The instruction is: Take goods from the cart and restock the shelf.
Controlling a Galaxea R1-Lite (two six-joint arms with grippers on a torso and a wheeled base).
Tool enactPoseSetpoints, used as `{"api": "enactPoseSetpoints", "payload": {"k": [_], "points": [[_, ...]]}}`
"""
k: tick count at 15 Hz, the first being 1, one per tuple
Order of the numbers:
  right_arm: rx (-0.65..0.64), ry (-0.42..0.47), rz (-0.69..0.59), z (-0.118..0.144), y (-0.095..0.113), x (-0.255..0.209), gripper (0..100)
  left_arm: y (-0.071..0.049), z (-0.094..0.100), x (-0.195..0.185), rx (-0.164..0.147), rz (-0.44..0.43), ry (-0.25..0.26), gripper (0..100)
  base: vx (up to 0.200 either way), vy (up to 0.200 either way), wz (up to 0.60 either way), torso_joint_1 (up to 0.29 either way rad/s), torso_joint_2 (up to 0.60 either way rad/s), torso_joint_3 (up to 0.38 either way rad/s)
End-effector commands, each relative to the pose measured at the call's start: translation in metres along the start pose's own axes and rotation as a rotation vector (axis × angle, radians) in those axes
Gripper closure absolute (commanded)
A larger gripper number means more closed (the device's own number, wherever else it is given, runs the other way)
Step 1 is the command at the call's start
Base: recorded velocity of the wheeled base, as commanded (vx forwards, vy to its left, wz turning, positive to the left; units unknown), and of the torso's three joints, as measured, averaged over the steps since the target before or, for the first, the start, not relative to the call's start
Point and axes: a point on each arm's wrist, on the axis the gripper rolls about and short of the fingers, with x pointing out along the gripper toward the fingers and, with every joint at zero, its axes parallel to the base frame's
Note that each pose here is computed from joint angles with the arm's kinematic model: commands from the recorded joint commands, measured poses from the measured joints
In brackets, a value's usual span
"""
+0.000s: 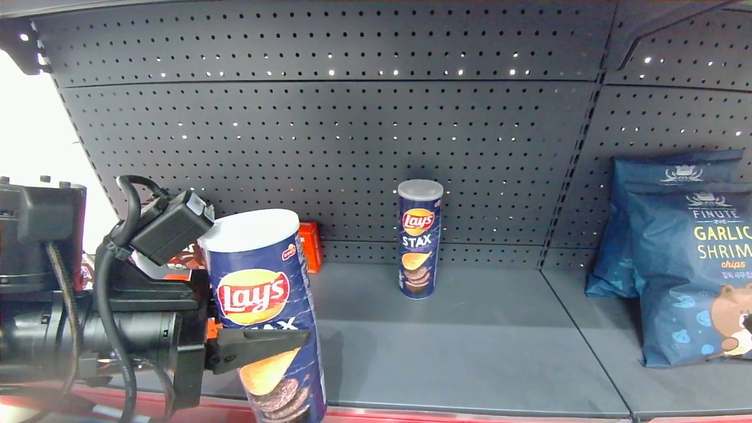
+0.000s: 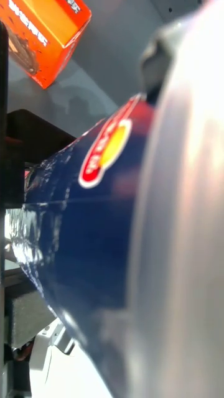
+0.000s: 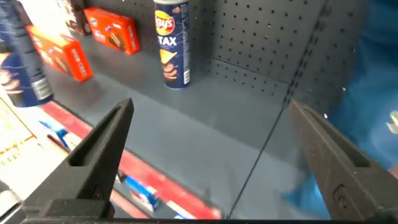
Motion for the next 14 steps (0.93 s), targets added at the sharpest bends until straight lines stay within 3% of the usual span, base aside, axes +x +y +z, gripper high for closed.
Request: {"api": "enactPoseSetpoints", "payload": {"k": [1,11,14], "points": [[-0.002,0.094,-0.005,-0.003,-0.011,0.055,0,0.001,-0.001,0.001,-0.004,0.002,0.003,100,0.0,0.0,0.0,0.0,0.0,0.0],[-0.002,0.111,0.208,0.014,-0.012,0.139,0,0.0,0.0,0.0,0.001,-0.005,0.001,100,0.0,0.0,0.0,0.0,0.0,0.0],[-0.03,0.08,0.235,0.008,-0.023,0.176,0,-0.002,0.0,-0.001,0.005,-0.006,-0.003,100,0.0,0.0,0.0,0.0,0.0,0.0]]}}
